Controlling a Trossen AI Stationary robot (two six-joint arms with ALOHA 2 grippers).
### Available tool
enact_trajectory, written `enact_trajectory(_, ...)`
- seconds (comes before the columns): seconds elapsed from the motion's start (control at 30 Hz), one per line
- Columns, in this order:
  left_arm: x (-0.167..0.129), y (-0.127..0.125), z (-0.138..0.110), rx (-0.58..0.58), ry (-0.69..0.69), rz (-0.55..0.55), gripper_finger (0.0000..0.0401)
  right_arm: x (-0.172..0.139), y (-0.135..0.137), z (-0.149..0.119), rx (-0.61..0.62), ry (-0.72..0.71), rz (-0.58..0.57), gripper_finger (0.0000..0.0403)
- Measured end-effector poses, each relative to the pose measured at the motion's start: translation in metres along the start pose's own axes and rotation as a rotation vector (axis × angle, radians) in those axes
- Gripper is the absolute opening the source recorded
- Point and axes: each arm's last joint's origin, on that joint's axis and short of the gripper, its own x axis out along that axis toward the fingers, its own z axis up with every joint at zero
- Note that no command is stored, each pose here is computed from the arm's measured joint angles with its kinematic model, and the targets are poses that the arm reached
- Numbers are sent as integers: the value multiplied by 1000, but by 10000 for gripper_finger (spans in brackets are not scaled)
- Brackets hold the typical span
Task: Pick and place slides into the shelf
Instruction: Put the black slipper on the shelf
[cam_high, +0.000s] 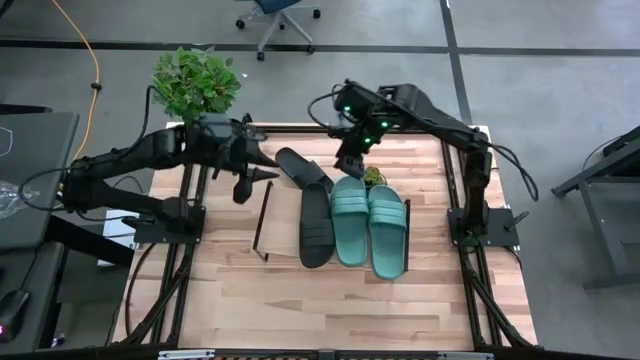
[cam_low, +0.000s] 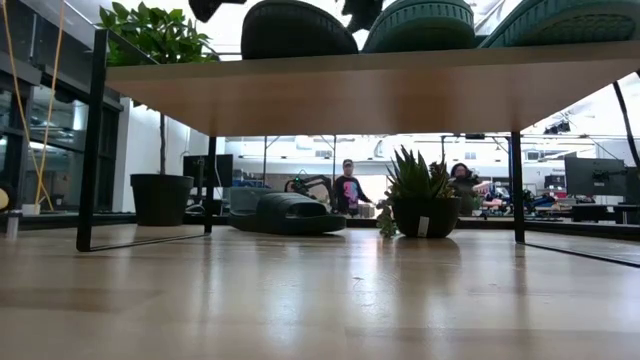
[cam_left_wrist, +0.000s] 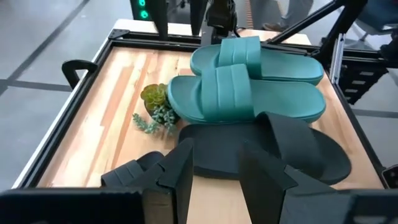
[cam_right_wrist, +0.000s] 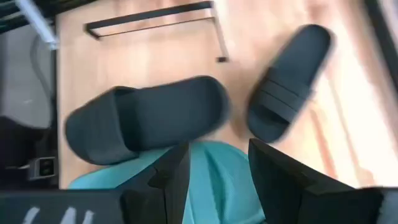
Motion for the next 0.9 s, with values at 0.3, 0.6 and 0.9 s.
enact_trajectory(0.3,13,52,-12,-63,81,-29,110,-57,12,-20,31,-93,-236,154)
enact_trajectory(0.6,43,88,-25,-83,169,-29,110,-61,0,-31,7,-194,-384,154)
enact_trajectory(0.9,66,113,-37,-179,197,-73,110,-9,-48,-74,87,-330,-233,154)
